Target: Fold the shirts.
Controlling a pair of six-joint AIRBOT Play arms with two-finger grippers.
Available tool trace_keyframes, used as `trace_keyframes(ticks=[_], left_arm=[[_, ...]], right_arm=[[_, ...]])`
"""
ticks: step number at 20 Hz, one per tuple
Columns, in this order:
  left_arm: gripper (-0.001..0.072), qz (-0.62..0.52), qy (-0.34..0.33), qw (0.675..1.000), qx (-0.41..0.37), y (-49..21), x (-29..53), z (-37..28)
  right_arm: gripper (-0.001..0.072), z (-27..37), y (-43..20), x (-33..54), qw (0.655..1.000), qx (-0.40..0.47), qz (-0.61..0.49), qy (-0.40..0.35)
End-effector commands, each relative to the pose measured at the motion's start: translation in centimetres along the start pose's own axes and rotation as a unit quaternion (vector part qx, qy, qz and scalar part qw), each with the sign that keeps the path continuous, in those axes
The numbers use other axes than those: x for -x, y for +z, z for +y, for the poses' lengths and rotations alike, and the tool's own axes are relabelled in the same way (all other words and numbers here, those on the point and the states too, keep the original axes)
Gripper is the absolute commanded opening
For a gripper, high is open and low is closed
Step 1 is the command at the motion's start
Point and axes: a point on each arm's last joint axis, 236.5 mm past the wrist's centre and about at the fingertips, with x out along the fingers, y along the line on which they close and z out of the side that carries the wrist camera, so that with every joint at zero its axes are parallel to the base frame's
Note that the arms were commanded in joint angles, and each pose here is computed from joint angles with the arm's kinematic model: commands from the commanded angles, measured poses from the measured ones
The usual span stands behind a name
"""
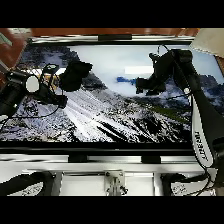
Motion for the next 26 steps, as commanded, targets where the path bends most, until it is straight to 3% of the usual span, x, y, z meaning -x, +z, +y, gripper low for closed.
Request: trace_keyframes(ticks=[1, 19, 26], left_arm=[[0.0639, 0.000, 0.000, 1.000, 0.000, 0.0, 0.0, 0.0], [0.0639, 0.000, 0.000, 1.000, 0.000, 0.0, 0.0, 0.0], [0.0623, -0.049, -0.045, 0.998, 0.017, 2.7, -0.5, -2.2]], right_arm=[[0.0547, 0.0, 0.0, -0.1, 1.000, 0.000, 0.001, 0.000], [0.0547, 1.1, 1.3, 0.0, 0.999, -0.002, -0.028, 0.022], [0.0547, 0.4, 0.1, -0.1, 0.997, 0.080, -0.003, 0.008]])
